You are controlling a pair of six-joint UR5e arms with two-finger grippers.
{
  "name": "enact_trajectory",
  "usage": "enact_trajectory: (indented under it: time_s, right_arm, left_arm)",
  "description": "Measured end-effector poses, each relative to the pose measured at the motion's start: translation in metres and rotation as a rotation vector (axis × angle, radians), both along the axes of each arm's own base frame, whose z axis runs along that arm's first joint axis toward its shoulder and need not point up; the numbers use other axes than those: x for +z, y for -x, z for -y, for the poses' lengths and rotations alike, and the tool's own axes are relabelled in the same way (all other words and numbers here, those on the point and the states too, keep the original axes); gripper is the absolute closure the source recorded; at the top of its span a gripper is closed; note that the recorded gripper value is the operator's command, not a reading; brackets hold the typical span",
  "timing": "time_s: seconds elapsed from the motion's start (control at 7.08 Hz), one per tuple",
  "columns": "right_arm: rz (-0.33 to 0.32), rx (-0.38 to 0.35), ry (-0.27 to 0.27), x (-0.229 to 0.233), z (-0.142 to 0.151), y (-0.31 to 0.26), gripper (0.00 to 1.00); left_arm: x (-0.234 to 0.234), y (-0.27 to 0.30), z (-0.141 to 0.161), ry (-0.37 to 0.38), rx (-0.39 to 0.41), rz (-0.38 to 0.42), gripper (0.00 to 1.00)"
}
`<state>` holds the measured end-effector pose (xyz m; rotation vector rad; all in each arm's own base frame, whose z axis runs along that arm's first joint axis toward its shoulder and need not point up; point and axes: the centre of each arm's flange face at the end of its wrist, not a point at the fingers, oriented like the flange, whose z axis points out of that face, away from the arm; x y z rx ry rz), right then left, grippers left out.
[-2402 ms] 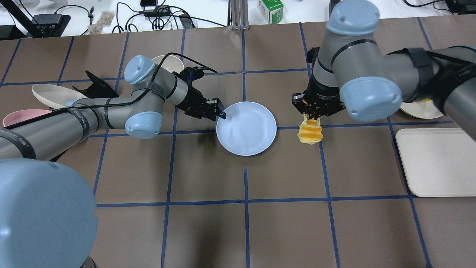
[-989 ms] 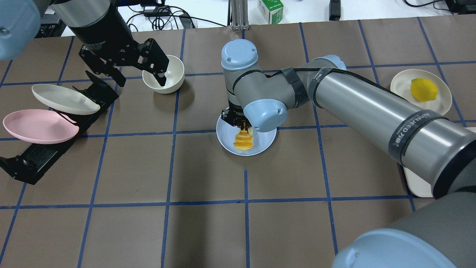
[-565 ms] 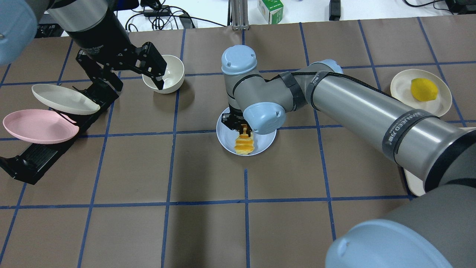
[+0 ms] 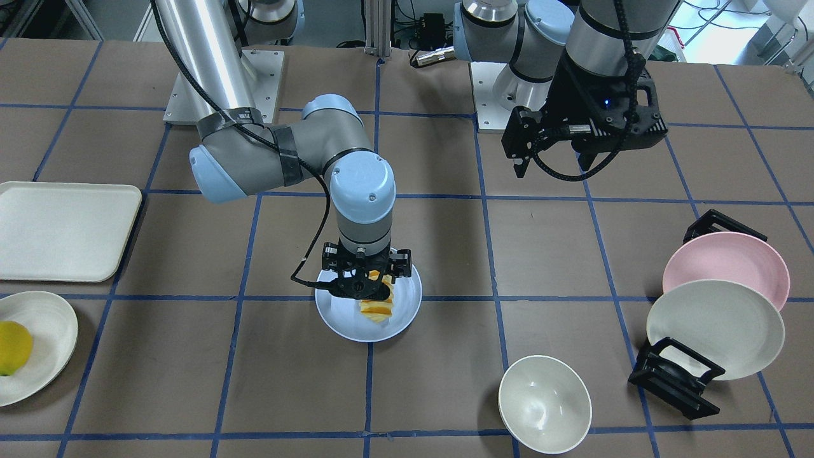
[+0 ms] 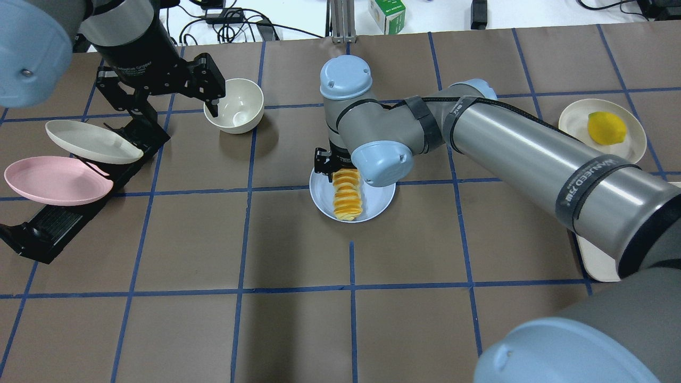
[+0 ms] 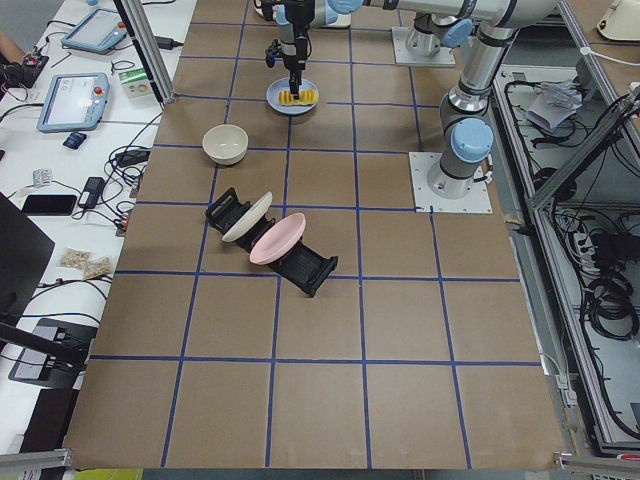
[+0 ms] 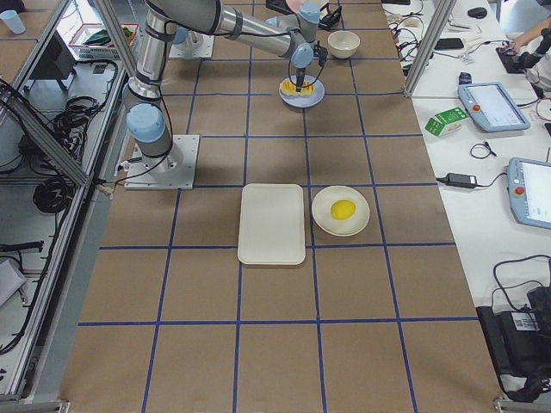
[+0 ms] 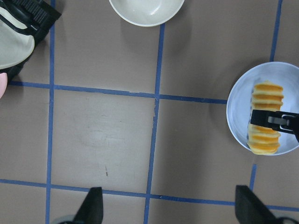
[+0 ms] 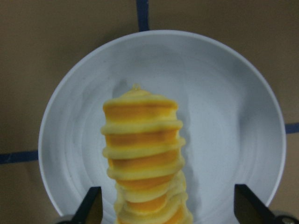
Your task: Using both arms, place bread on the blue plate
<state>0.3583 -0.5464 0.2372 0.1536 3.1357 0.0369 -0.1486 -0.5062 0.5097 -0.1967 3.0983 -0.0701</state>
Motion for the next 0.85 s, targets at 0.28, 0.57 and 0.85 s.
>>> enact_trajectory:
  time_s: [0.28, 0.57, 0.85]
  right_arm:
    - [0.013, -0.057, 0.035, 0.052, 0.013, 0.054, 0.00]
    - [0.014, -0.092, 0.043, 0.115, 0.014, 0.126, 0.00]
    - [0.014, -0.133, 0.041, 0.187, -0.018, 0.176, 0.00]
  left_arm:
    - [0.000, 0.001, 0.002, 0.016, 0.003, -0.004, 0.04]
    - [0.002, 0.001, 0.001, 0.023, 0.005, -0.008, 0.00]
    - [0.003, 0.001, 0.000, 0.025, 0.013, -0.011, 0.00]
